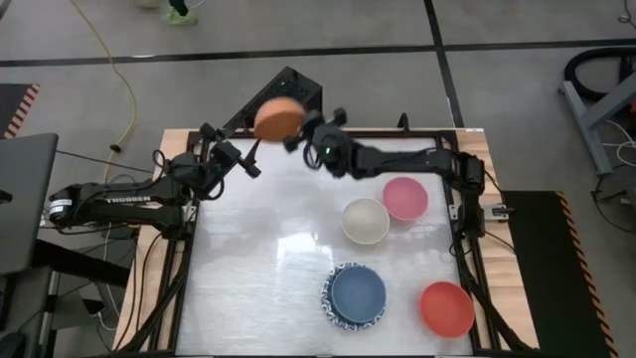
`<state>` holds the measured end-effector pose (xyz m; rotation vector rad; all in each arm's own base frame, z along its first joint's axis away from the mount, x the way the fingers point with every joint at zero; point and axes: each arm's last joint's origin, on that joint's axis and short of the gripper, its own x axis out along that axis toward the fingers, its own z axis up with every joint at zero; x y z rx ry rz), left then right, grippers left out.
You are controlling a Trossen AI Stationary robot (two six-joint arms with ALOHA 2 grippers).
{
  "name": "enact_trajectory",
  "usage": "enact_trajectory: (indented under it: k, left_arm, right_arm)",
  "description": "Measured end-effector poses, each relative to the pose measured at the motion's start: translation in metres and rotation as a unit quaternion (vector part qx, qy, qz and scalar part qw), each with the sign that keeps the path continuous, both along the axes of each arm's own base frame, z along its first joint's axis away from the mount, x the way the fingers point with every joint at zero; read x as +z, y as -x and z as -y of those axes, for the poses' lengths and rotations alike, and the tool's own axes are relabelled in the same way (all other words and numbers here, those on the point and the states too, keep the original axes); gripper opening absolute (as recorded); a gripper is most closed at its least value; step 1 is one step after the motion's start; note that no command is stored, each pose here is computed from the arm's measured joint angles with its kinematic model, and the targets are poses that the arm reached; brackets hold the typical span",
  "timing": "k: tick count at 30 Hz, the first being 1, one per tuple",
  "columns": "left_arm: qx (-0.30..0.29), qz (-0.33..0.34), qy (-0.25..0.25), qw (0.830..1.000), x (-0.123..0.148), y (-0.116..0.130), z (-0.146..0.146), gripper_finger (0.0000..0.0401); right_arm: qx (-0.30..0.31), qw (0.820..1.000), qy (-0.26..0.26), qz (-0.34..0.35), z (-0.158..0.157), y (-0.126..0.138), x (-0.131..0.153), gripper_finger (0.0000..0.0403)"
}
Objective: Nest bowls inside each other
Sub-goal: Stack the brown bowl into the blue bowl
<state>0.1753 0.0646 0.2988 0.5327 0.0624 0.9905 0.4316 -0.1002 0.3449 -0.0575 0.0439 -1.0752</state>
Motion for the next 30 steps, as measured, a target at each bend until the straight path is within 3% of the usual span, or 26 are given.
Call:
enact_trajectory:
  k: [5, 8, 14, 19, 23, 30]
  left_arm:
    - [-0.008, -0.015, 0.023, 1.000, -0.006, -0.002, 0.000, 0.0279]
    - [-0.014, -0.025, 0.035, 0.999, -0.010, -0.003, 0.001, 0.0279]
    - [-0.025, -0.040, 0.063, 0.997, -0.018, -0.004, 0.004, 0.0279]
    - [-0.037, -0.030, 0.098, 0.994, -0.023, -0.005, 0.007, 0.0279]
    - [-0.057, -0.037, 0.130, 0.989, -0.029, -0.007, 0.011, 0.0279]
    - [-0.122, -0.035, 0.197, 0.972, -0.039, -0.009, 0.018, 0.0279]
  right_arm:
    - [0.029, 0.999, -0.042, 0.010, 0.021, 0.015, 0.008, 0.0007]
    - [0.048, 0.995, -0.081, -0.022, 0.033, 0.026, 0.005, 0.0007]
    - [0.083, 0.975, -0.202, -0.044, 0.063, 0.076, 0.019, 0.0007]
    - [0.140, 0.938, -0.313, -0.059, 0.070, 0.121, 0.034, 0.0007]
    - [0.135, 0.904, -0.391, -0.110, 0.060, 0.158, 0.038, 0.0007]
    - [0.119, 0.824, -0.510, -0.216, 0.018, 0.191, 0.032, 0.0007]
